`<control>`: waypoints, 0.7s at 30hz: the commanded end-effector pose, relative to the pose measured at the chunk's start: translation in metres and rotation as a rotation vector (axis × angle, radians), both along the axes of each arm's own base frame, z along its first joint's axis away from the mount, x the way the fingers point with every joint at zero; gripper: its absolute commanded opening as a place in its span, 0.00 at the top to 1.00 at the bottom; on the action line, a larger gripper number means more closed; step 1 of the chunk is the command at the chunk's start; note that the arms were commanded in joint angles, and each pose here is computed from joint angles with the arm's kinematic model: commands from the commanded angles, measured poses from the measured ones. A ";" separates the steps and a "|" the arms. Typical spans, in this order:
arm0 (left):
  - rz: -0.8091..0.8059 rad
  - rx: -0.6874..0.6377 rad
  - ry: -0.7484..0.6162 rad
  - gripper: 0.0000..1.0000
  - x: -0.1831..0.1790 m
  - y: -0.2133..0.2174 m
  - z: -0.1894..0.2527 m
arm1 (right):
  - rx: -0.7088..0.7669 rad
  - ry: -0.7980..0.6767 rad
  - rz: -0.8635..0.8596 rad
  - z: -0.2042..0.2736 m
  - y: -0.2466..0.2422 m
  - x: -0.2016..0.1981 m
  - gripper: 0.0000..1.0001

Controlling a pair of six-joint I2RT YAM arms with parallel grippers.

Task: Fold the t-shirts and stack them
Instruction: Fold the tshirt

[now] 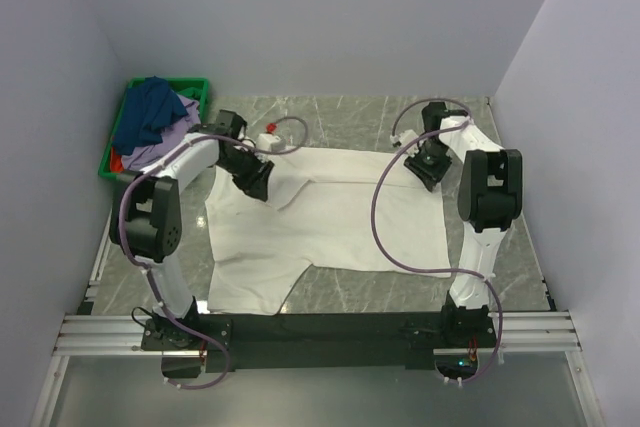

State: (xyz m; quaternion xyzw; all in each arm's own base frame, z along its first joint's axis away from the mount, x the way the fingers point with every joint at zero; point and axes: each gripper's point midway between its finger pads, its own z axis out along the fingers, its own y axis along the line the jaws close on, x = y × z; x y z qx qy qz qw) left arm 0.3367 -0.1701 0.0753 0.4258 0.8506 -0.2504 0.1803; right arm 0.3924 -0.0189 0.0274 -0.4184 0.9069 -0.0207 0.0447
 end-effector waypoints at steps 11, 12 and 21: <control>0.491 0.006 0.075 0.58 0.009 0.098 -0.003 | 0.143 -0.063 -0.145 0.038 0.041 0.021 0.55; 0.508 0.010 0.081 0.59 0.010 0.098 -0.006 | 0.146 -0.067 -0.149 0.038 0.044 0.025 0.55; 0.633 0.008 0.190 0.63 0.018 0.104 -0.039 | 0.154 -0.056 -0.196 0.024 0.049 0.035 0.58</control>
